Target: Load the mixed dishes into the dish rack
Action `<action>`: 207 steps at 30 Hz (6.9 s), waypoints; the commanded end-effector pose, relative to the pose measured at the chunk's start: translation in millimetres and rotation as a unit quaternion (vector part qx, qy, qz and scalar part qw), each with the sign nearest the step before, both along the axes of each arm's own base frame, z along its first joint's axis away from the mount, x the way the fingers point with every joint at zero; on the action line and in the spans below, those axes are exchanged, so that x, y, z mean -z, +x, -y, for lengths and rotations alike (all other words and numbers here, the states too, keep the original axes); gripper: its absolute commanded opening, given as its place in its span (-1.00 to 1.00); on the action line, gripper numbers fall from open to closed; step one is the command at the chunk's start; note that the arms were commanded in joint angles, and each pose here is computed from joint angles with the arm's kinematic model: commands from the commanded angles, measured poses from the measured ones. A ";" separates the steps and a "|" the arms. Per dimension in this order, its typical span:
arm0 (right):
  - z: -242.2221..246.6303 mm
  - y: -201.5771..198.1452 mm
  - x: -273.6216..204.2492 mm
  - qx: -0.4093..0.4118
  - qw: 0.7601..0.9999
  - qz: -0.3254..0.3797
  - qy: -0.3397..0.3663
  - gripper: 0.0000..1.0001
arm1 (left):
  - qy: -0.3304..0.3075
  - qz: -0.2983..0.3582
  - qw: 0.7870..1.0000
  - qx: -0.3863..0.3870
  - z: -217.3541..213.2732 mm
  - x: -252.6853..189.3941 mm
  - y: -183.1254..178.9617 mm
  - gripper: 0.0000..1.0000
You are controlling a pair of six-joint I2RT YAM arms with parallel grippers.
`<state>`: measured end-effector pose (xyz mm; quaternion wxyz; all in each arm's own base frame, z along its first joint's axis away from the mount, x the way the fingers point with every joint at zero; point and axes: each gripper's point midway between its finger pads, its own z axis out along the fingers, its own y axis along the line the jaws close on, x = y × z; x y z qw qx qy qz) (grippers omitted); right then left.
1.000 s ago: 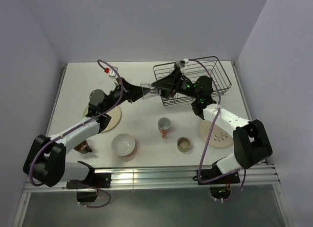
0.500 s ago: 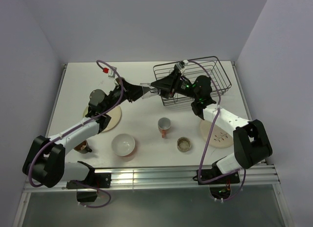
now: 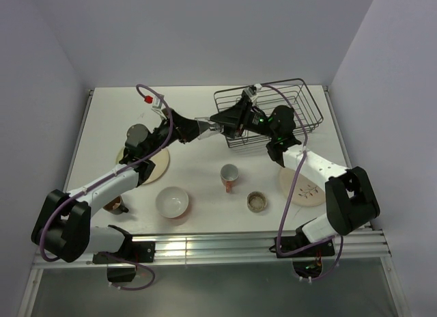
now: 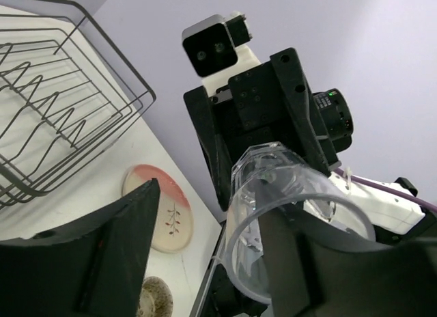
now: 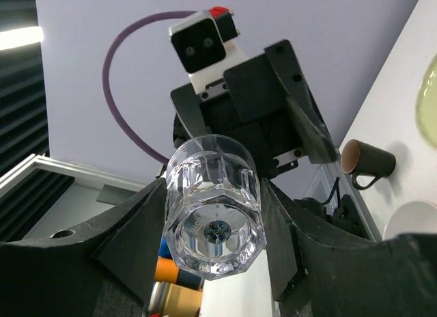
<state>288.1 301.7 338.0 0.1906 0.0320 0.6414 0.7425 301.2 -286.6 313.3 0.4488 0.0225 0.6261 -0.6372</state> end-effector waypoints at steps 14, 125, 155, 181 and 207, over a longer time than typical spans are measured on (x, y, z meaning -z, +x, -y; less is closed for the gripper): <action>36.1 30.9 -13.1 0.047 0.995 0.092 -0.003 -0.83 | 0.047 0.028 0.996 -0.071 -30.9 -19.6 -2.3 0.76; 319.7 305.0 68.0 0.235 0.612 0.341 -0.674 0.57 | 0.283 -0.218 0.883 -0.304 -141.4 102.9 74.7 0.71; 128.8 47.0 78.9 -0.006 0.788 0.459 -0.410 0.41 | 0.435 -0.376 0.742 -0.345 -198.9 245.1 240.4 -0.17; 111.1 25.8 85.2 -0.035 0.805 0.451 -0.385 0.37 | 0.337 -0.344 0.827 -0.291 -173.2 220.3 250.9 -1.00; 9.1 26.2 -45.2 0.020 0.985 0.171 -0.017 0.64 | -0.072 -0.043 0.992 0.096 -45.0 -48.5 30.9 -1.00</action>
